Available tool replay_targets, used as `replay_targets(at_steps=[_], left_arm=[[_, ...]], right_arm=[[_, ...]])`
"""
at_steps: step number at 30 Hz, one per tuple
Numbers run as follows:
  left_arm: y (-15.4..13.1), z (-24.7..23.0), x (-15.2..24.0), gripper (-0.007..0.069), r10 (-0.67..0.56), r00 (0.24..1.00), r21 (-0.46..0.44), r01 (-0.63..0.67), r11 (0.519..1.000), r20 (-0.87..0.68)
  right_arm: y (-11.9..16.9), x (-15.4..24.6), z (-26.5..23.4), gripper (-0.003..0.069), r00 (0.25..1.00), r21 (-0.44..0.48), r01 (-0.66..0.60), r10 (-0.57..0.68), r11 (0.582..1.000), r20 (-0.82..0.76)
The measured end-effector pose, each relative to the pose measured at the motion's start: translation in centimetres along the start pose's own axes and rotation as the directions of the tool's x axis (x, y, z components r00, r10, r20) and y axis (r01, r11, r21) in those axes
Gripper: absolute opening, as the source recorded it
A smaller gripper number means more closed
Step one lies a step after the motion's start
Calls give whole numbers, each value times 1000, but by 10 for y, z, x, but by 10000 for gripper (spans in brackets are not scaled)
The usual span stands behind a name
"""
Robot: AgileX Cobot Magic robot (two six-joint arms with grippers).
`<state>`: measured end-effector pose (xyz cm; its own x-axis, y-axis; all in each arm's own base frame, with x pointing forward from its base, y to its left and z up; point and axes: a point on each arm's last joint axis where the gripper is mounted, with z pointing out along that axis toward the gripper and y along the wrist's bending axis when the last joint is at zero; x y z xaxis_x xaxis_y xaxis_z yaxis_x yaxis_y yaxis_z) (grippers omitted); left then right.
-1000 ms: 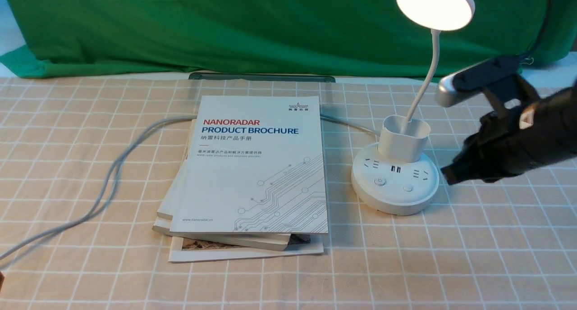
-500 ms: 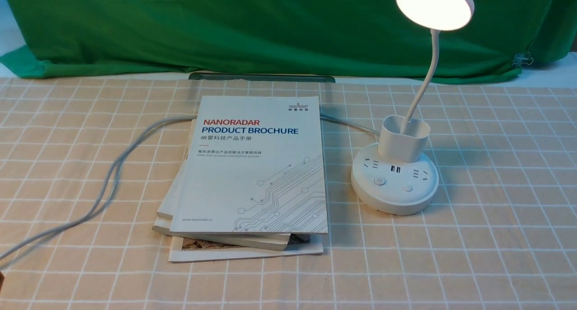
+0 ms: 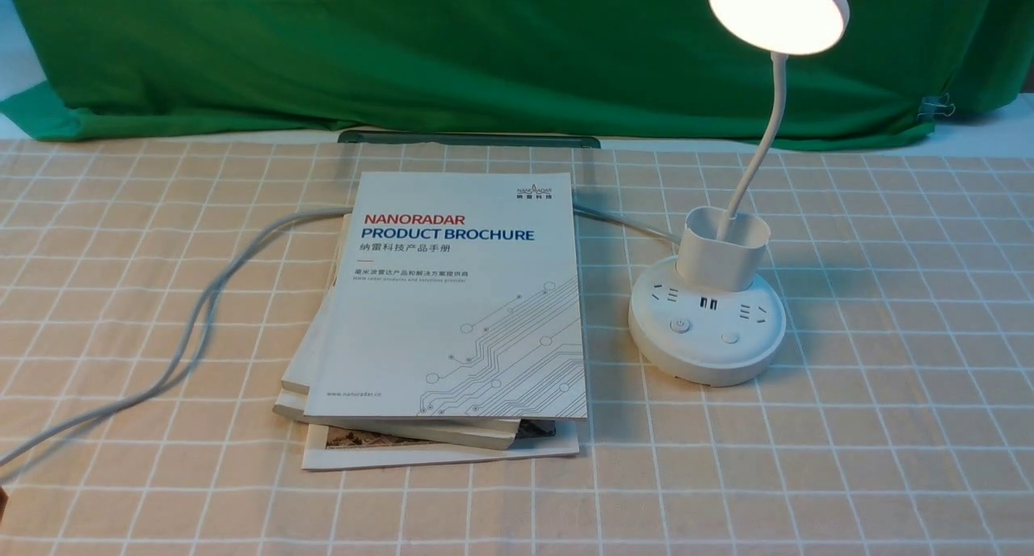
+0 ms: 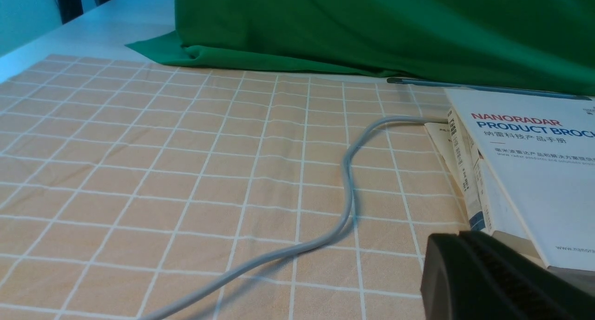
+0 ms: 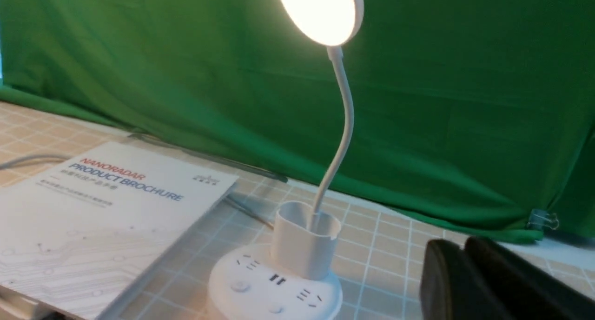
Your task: Turn on the table lamp on the light coffee tablecloth with your hand.
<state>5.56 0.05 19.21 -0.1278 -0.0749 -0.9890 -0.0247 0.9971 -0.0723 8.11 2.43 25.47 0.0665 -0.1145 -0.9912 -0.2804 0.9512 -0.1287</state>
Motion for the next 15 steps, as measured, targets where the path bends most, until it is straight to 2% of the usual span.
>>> replay_targets(at_steps=[5,13,15], left_arm=[[0,0,0,21,0,1000,0,0,1000,0],[0,0,0,21,0,1000,0,0,1000,1],[0,0,0,21,0,1000,0,0,1000,1]], right_arm=[[-5,41,-10,117,998,141,-60,64,988,-21],[-14,50,-26,139,995,315,-76,90,946,-32],[-14,51,-27,141,994,331,-86,104,940,-37]])
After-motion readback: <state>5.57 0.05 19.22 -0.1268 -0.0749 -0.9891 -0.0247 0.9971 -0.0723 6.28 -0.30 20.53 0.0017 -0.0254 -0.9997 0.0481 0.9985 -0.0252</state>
